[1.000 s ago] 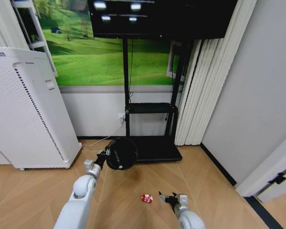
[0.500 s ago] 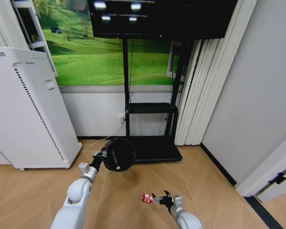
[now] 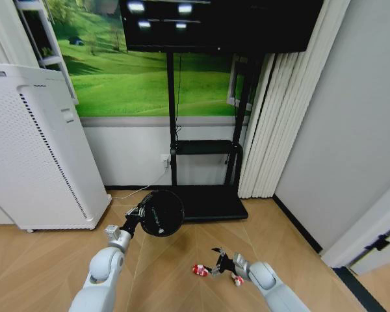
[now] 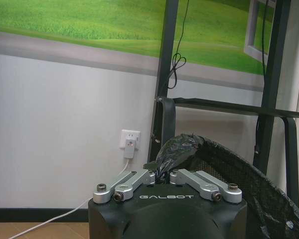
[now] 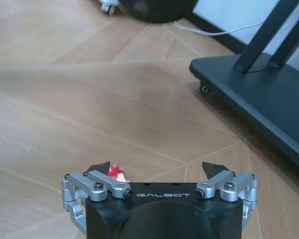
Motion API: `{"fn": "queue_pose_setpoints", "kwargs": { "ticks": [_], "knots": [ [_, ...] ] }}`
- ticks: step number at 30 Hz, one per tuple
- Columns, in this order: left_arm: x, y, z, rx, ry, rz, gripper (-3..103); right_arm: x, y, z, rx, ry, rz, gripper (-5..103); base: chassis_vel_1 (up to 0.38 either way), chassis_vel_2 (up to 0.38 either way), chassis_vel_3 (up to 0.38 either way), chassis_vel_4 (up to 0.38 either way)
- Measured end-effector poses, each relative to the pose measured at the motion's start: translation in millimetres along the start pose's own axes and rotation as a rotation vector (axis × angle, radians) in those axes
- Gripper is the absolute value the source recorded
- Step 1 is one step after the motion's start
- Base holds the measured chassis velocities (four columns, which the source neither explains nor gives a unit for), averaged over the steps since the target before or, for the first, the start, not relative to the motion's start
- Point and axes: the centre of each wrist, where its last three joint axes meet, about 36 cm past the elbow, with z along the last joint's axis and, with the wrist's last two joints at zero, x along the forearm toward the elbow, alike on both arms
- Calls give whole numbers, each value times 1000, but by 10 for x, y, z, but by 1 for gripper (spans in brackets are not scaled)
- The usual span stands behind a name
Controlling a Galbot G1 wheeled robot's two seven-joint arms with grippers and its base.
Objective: Pick up the trash bin and place the garbage on the floor into it.
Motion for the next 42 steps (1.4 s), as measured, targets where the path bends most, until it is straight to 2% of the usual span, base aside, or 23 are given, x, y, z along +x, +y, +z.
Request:
{"fn": "queue_pose_setpoints", "kwargs": {
  "ticks": [6,12,20,30,42],
  "knots": [
    [47,16,-19,-2,-4,-9,7,-152,-89,99,114,44,-63,100,0,0,0,0],
    [87,6,-17,-2,0,-11,7,-369,-55,128,159,55,-100,100,0,0,0,0],
    [96,10,-20,-5,4,-11,7,-596,50,122,150,60,-104,100,0,0,0,0],
    [69,-6,11,-3,10,-12,7,-614,35,239,136,89,-92,100,0,0,0,0],
    [44,-26,24,-7,15,-15,7,-632,233,320,99,96,-108,100,0,0,0,0]
  ]
}}
